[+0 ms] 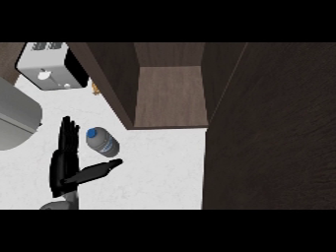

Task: Pick up the bottled water, place it into the cabinet and close the cabinet

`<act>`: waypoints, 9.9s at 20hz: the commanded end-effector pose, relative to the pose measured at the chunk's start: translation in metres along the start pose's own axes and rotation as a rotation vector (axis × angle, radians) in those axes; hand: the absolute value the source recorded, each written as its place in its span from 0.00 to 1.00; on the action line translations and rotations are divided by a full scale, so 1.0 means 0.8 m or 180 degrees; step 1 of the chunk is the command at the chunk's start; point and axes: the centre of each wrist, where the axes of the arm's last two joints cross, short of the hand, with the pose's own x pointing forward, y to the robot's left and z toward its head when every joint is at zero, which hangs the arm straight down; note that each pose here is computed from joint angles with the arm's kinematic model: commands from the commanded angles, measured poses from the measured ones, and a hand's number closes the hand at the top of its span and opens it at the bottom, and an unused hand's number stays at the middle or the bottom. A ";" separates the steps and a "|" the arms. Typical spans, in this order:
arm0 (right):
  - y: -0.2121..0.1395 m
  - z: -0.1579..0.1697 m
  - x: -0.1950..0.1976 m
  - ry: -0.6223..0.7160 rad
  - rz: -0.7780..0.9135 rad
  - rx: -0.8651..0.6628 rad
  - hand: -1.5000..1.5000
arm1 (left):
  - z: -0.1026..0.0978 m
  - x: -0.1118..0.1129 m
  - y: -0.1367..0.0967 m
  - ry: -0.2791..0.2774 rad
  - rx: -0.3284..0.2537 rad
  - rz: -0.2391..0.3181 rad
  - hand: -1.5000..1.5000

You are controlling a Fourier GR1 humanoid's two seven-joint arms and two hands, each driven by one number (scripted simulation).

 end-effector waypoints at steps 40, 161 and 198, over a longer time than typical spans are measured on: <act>0.010 0.008 0.028 -0.0016 -0.0018 -0.0059 0.00 | 0.032 -0.135 0.002 0.0034 -0.0703 0.1247 1.00; 0.000 0.009 0.043 -0.0069 0.0055 0.0517 0.00 | 0.001 0.109 -0.208 -0.0603 -0.1902 0.1481 1.00; 0.079 -0.008 0.040 0.0026 -0.0624 0.2660 1.00 | 0.044 0.142 0.093 -0.0502 -0.1311 0.1603 0.00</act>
